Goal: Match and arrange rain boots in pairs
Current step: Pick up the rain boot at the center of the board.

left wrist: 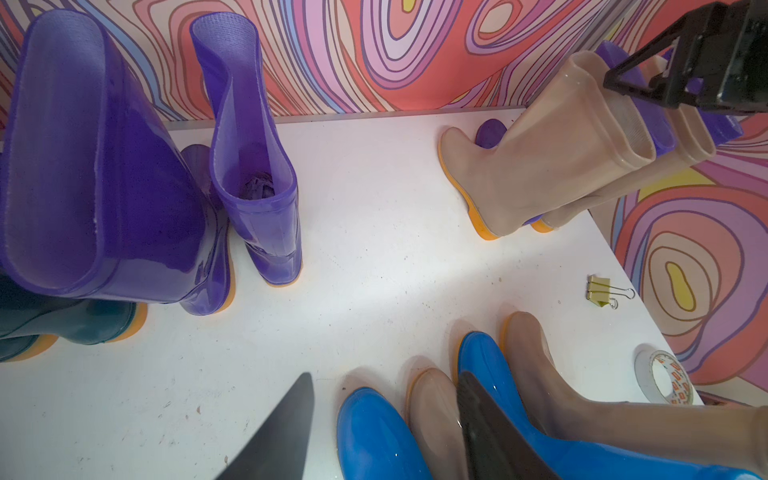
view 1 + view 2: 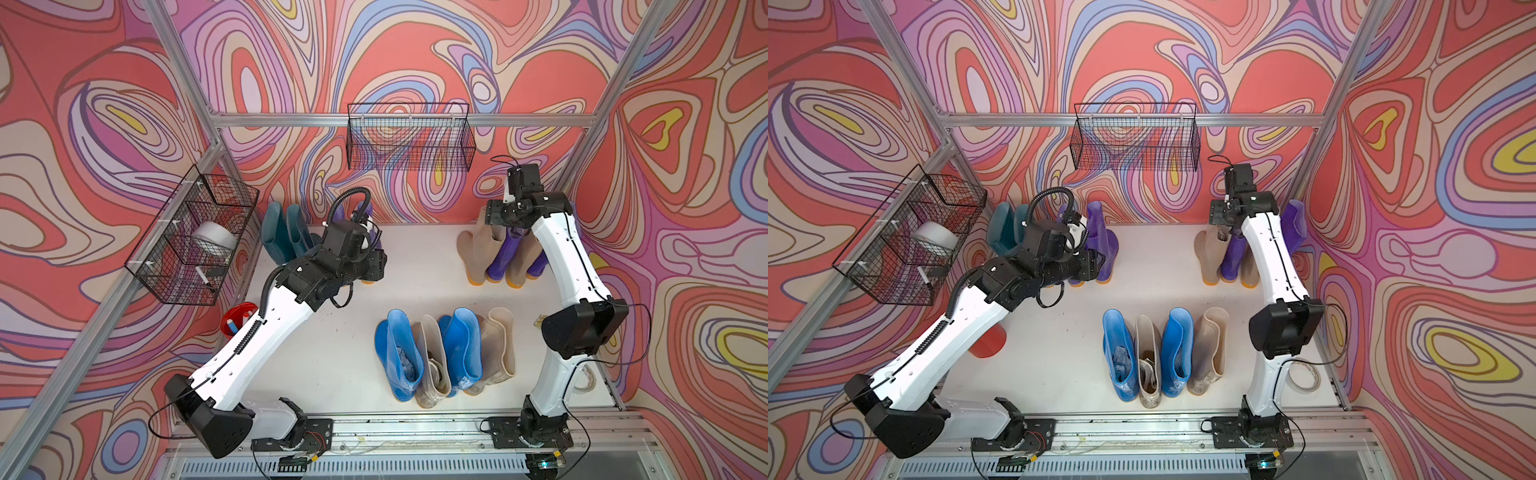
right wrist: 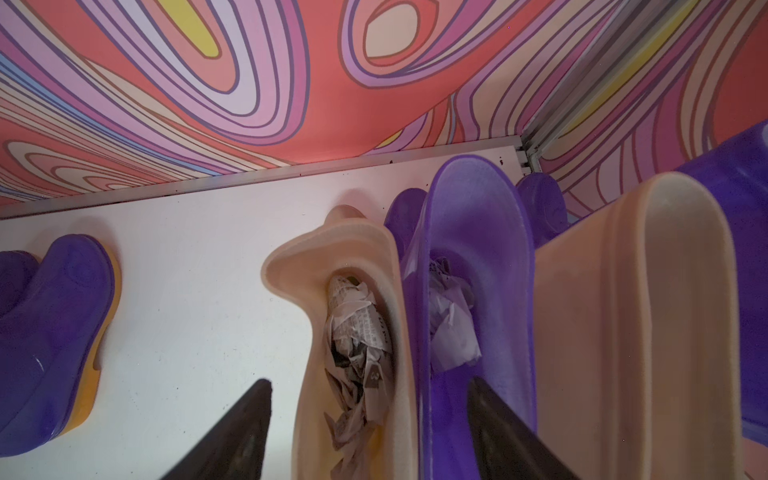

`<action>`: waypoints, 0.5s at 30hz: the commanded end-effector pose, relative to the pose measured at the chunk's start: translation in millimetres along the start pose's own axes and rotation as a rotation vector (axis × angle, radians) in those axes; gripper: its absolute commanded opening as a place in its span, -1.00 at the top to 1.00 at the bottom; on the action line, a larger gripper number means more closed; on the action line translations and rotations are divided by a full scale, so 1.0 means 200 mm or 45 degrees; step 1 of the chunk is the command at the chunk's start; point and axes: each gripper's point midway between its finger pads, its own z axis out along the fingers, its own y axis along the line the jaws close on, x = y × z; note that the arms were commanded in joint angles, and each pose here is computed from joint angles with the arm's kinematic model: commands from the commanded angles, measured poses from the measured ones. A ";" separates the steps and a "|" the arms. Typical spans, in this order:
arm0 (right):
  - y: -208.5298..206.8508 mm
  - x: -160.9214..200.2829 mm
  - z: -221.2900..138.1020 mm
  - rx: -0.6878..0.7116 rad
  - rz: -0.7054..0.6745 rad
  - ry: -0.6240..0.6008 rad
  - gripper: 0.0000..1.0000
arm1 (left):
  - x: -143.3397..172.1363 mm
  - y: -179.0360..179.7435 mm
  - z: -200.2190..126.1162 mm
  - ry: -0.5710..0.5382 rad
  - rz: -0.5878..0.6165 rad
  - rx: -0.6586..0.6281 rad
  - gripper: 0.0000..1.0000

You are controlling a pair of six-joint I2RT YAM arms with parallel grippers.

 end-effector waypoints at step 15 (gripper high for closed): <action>0.05 -0.02 0.08 -0.046 -0.031 0.016 -0.48 | -0.01 -0.01 0.00 -0.006 -0.018 0.009 -0.15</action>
